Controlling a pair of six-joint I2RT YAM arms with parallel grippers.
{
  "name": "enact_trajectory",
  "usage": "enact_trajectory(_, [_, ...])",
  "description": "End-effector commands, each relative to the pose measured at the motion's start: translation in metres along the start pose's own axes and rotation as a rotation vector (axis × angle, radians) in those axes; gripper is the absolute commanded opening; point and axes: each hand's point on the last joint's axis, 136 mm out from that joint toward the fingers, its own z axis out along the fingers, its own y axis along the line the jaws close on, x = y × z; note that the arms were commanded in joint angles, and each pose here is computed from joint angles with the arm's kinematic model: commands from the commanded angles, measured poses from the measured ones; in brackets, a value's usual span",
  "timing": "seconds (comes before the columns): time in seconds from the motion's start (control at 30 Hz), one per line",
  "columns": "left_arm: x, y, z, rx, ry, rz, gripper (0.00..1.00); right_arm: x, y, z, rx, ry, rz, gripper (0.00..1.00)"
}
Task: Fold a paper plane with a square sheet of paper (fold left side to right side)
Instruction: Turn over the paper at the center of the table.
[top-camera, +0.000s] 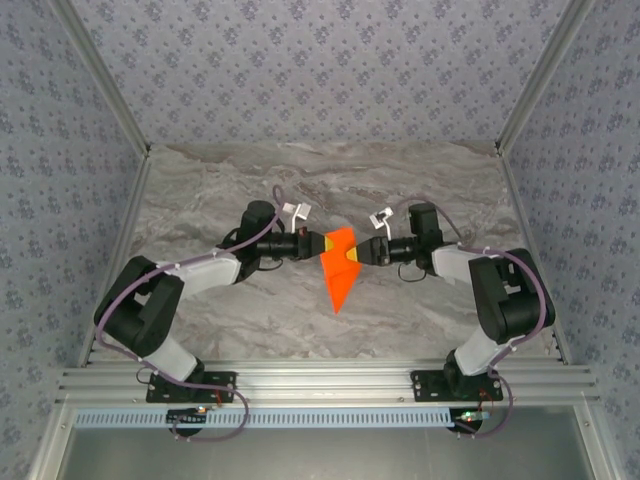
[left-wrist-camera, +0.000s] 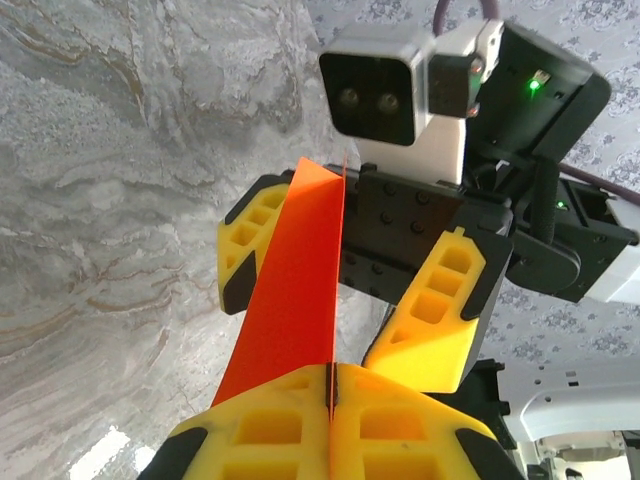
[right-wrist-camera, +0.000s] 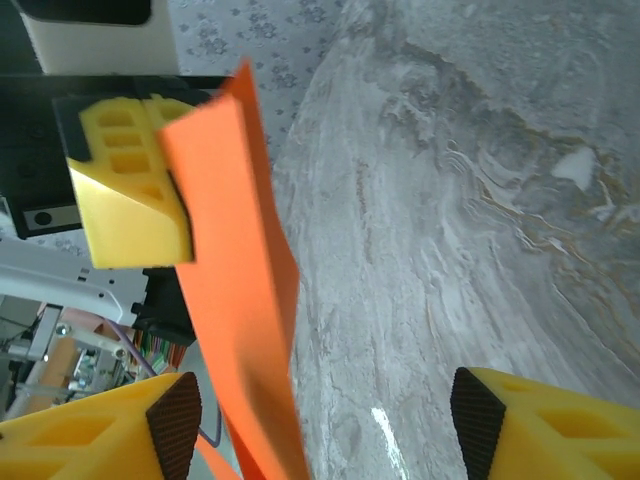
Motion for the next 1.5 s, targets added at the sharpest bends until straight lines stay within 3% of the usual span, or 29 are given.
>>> enact_trajectory(0.0, [-0.004, -0.016, -0.001, 0.037, 0.006, 0.062, 0.0, -0.01, 0.009, 0.002, -0.037, 0.001, -0.046, 0.65])
enact_trajectory(0.3, [-0.002, -0.007, 0.002, 0.017, 0.011, 0.05, 0.0, -0.009, 0.003, 0.001, 0.002, 0.008, -0.013, 0.43])
enact_trajectory(0.53, [0.005, 0.019, 0.01, -0.044, 0.033, 0.019, 0.0, 0.003, -0.007, 0.0, 0.058, 0.03, 0.045, 0.15])
enact_trajectory(0.63, [0.008, 0.035, 0.013, -0.092, 0.052, 0.011, 0.09, 0.013, -0.018, -0.001, 0.125, 0.061, 0.118, 0.1])
enact_trajectory(0.77, [0.015, 0.07, 0.013, -0.244, 0.089, 0.019, 0.43, 0.034, -0.039, -0.001, 0.252, 0.115, 0.262, 0.1])
enact_trajectory(0.93, [0.01, 0.095, -0.007, -0.413, 0.066, 0.038, 0.72, 0.049, -0.055, 0.0, 0.358, 0.139, 0.389, 0.1])
enact_trajectory(1.03, [0.005, 0.093, -0.029, -0.514, 0.026, 0.089, 0.77, 0.049, -0.056, 0.002, 0.395, 0.135, 0.415, 0.1])
enact_trajectory(1.2, [0.021, 0.062, -0.057, -0.598, 0.004, 0.223, 0.76, 0.045, -0.059, 0.005, 0.45, 0.124, 0.474, 0.12])
enact_trajectory(1.3, [0.051, 0.038, -0.054, -0.63, 0.071, 0.341, 0.74, 0.04, -0.056, 0.008, 0.454, 0.115, 0.51, 0.13])
enact_trajectory(1.47, [0.097, 0.018, -0.027, -0.668, 0.177, 0.412, 0.73, 0.04, -0.052, 0.01, 0.499, 0.143, 0.524, 0.14])
